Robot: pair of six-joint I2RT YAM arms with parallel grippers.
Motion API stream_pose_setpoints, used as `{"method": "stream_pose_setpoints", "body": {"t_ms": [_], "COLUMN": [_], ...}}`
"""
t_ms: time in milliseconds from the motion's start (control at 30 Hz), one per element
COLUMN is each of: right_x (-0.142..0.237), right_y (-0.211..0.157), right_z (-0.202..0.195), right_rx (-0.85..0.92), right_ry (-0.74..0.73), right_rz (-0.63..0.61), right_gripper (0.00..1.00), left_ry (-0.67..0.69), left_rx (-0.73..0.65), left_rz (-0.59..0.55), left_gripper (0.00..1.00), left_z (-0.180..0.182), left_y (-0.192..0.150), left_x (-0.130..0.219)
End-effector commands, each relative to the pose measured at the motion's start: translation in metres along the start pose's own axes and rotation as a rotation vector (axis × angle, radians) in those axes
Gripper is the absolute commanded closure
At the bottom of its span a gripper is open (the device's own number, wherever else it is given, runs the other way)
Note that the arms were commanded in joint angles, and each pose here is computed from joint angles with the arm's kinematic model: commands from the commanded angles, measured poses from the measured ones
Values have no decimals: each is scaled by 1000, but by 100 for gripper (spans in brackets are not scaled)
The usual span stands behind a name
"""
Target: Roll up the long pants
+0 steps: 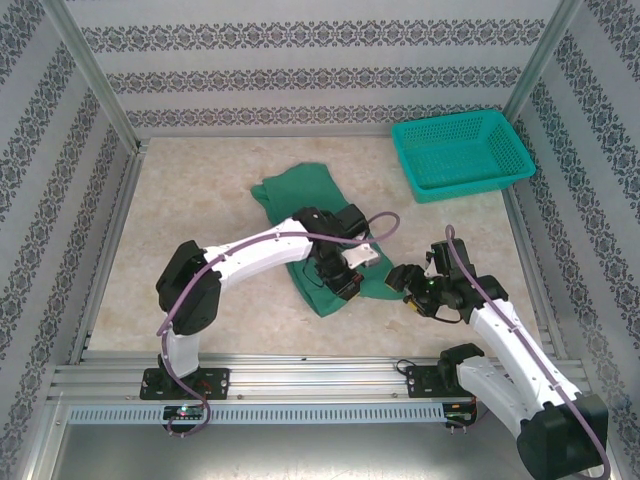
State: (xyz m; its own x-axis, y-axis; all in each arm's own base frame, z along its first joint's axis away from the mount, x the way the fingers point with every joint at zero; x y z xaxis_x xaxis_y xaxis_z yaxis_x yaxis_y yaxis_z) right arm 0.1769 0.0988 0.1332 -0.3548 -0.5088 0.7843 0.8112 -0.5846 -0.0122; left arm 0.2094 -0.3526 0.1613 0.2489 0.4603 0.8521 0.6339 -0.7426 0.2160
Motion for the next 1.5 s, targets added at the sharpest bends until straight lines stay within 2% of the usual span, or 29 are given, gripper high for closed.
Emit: {"method": "stream_pose_setpoints", "body": {"t_ms": [0, 100, 333, 467, 500, 533, 567, 733, 967, 1200, 1467], "right_x": [-4, -4, -21, -7, -2, 1, 2, -5, -23, -40, -37], "right_y": [0, 2, 4, -3, -5, -7, -10, -29, -49, -39, -16], "right_z": [9, 16, 30, 33, 30, 28, 25, 6, -18, -30, -7], "right_rx": [-21, -13, -51, -42, -61, -83, -95, -130, -176, -217, -174], "right_ry": [36, 27, 25, 19, 25, 38, 46, -3, -51, -97, -91], "right_rz": [5, -11, 6, -35, -50, -61, -57, -1, 26, -22, -124], "right_gripper": [31, 30, 26, 25, 24, 15, 14, 13, 12, 8, 11], "left_ry": [-265, -303, -305, -279, -274, -270, -263, -255, -277, -317, -347], "left_rx": [148, 197, 198, 217, 221, 232, 241, 262, 270, 232, 220], "left_rz": [-41, -59, -56, -51, -51, -50, -50, -42, -73, -94, -66], "left_gripper": [92, 92, 92, 93, 93, 93, 94, 95, 96, 95, 95], "left_z": [-22, -16, -15, -8, -5, -3, 0, 10, 11, 1, -3], "left_y": [7, 11, 9, 2, -2, -6, -10, -24, -23, -14, -22], "left_x": [23, 31, 32, 23, 19, 15, 12, -8, -15, -5, -5]}}
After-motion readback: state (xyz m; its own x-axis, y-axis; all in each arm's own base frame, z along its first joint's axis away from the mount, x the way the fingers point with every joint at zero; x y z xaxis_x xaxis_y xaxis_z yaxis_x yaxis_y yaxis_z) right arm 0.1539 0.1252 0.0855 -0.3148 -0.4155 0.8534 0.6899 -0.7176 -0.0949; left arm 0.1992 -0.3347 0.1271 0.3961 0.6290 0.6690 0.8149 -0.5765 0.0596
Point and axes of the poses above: each hand's point on the last joint's axis, 136 mm out from that joint toward the fingers, its own x axis back along the fingers, its own z axis along the line the jaws close on, y = z × x, the point moved 4 cm from there along x, back along the fingers, and after that the axes turned 3 degrees about -x, right-handed, at the moved point
